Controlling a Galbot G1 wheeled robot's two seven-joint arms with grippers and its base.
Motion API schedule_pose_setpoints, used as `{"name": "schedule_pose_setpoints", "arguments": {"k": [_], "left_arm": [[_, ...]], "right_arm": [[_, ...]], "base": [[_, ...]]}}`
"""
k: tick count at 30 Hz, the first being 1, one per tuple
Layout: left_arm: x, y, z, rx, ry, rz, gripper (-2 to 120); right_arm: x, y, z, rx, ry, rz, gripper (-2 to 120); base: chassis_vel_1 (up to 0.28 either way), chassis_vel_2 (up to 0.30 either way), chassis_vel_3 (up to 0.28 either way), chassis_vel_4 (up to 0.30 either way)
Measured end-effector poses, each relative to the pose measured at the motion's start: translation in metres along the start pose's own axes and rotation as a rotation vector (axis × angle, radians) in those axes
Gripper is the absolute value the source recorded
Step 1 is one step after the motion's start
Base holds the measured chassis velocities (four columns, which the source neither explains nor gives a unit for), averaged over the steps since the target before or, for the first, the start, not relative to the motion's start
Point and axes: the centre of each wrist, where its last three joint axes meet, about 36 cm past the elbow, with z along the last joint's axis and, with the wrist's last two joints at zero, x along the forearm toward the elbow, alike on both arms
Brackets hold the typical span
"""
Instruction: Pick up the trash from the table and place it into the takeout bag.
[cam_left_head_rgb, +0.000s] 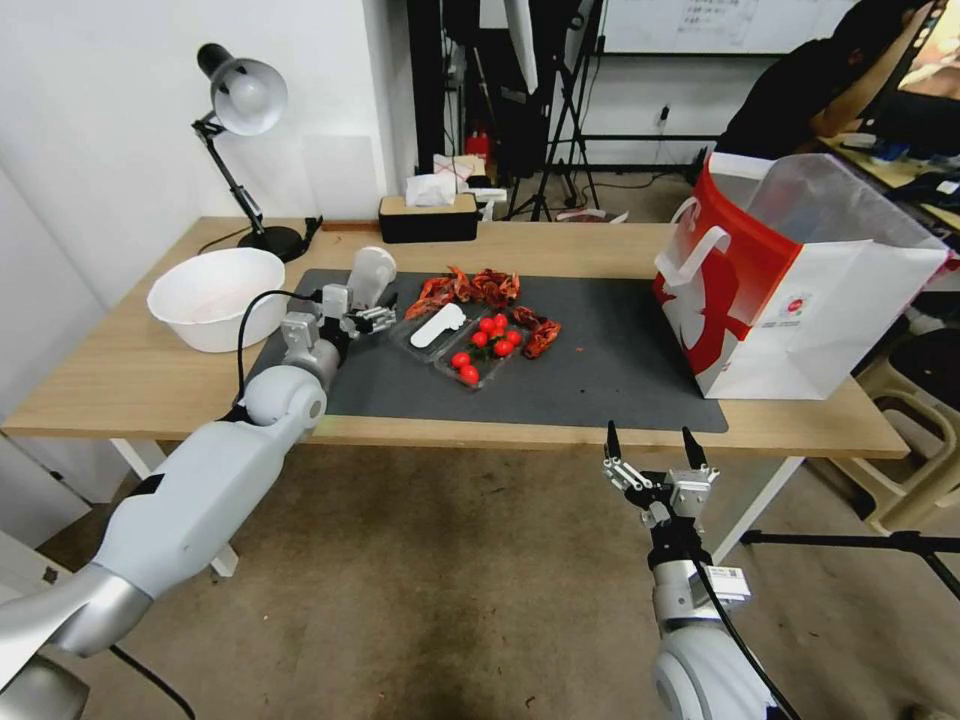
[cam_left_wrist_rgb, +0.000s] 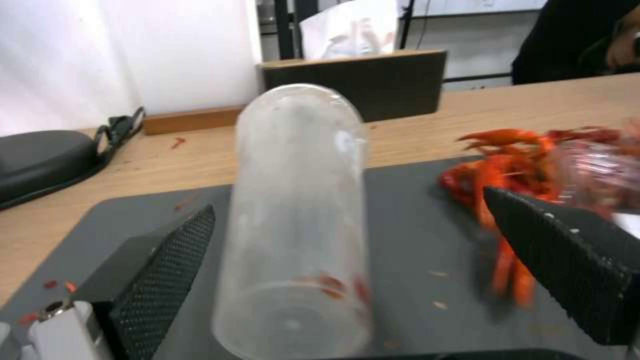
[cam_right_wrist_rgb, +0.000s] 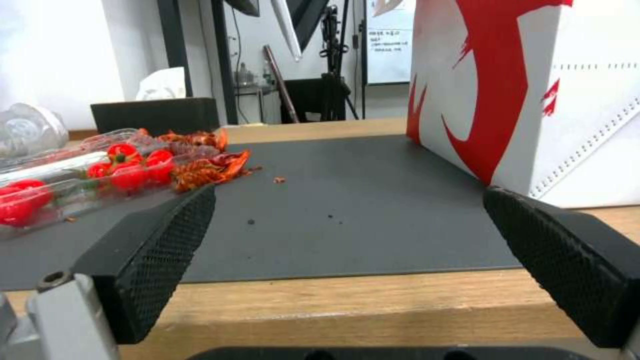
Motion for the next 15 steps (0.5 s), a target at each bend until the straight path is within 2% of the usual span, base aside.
{"name": "schedule_pose_setpoints", "arguments": {"k": [7,9,10,13,14,15], "left_arm": [[-0.014,0.009,-0.001,-0.017,0.030,-0.013,97],[-0.015,0.009,0.000,-0.018,0.051,-0.012,86],[-0.015,0.009,0.000,-0.018,0.051,-0.012,86],[-0.016,0.009,0.003,-0.017,0.063,-0.011,73],[-0.016,0.009,0.003,-0.017,0.063,-0.011,73],[-0.016,0.009,0.004,-0.017,0.066,-0.011,66]], "right_arm": [[0.001,-0.001,0.000,0.001,0.003,0.001,100],[0.001,-0.001,0.000,0.001,0.002,0.002,100],[0.001,-0.001,0.000,0.001,0.002,0.002,100],[0.001,-0.001,0.000,0.001,0.001,0.003,100],[0.001,-0.001,0.000,0.001,0.001,0.003,100],[0.001,-0.001,0.000,0.001,0.001,0.003,100]], "base": [[0.000,0.000,0.000,0.000],[0.000,0.000,0.000,0.000],[0.000,0.000,0.000,0.000],[0.000,0.000,0.000,0.000],[0.000,0.000,0.000,0.000],[0.000,0.000,0.000,0.000]]}}
